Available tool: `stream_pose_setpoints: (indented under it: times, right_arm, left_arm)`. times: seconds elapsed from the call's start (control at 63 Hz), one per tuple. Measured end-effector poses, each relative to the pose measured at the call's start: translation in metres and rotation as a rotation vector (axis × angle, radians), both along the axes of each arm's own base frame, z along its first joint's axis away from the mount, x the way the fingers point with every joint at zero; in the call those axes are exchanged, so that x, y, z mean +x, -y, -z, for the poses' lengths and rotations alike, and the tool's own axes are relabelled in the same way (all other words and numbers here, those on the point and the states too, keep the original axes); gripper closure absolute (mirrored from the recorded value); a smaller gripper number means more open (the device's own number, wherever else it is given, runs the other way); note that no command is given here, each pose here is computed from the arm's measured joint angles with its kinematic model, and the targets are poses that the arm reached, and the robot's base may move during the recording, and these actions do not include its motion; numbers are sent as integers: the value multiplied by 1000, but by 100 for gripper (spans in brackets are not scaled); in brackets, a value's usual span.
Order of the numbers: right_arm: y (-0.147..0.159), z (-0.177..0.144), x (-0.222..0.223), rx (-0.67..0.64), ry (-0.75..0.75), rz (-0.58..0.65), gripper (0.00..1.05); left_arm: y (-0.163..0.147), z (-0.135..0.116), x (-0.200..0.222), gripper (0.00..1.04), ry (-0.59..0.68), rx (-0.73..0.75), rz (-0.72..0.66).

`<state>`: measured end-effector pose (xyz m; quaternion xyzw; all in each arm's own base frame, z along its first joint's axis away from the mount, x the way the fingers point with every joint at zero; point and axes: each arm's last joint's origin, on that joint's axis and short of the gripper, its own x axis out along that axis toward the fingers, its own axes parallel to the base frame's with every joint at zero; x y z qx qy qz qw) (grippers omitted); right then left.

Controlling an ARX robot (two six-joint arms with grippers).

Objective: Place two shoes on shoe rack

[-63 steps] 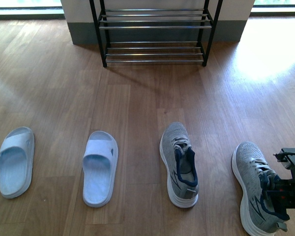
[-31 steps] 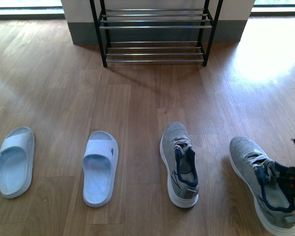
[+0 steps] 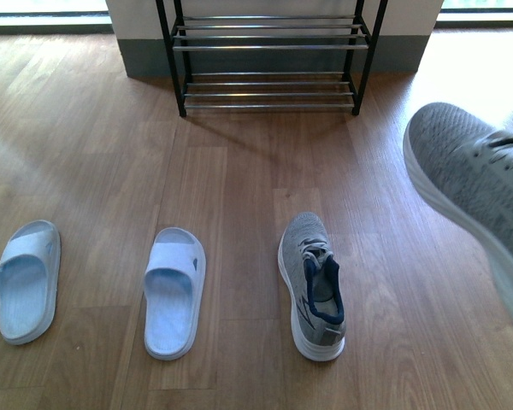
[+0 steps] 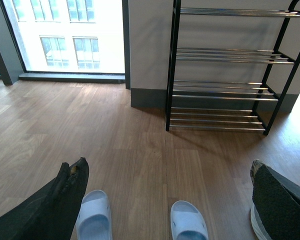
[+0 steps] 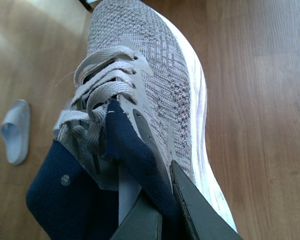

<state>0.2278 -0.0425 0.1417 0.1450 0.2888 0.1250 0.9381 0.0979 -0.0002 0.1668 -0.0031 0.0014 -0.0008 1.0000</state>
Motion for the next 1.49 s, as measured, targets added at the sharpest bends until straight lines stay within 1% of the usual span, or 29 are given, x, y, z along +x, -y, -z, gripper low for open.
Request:
stream_pose_setpoints:
  times: [0.032,0.079,0.111,0.191,1.366,1.398,1.43,1.446,1.461,1.493]
  right_arm:
    - [1,-15,-12,14,43,-6,103]
    - [2,-24,-21,15,78,-4,103]
    - [3,-32,-31,19,129,-4,103]
    - [3,-38,-39,25,168,-1,103]
    - [4,-35,-41,31,153,15,103]
    - [4,-35,-41,31,153,15,103]
    - [4,-35,-41,32,153,15,103]
    - [4,-35,-41,32,153,14,103]
    - [4,-35,-41,32,153,14,103]
    - [4,-35,-41,34,153,11,103]
  left_arm:
    - [0,0,0,9,0,0,0]
    - [0,0,0,9,0,0,0]
    - [0,0,0,9,0,0,0]
    - [0,0,0,9,0,0,0]
    - [0,0,0,9,0,0,1]
    - [0,1,0,9,-43,-31,-54]
    - [1,1,1,9,-180,-84,-164]
    - [2,1,1,9,-213,-94,-192]
    - [4,1,3,9,-288,-99,-232]
    - [5,0,8,9,-350,-124,-329]
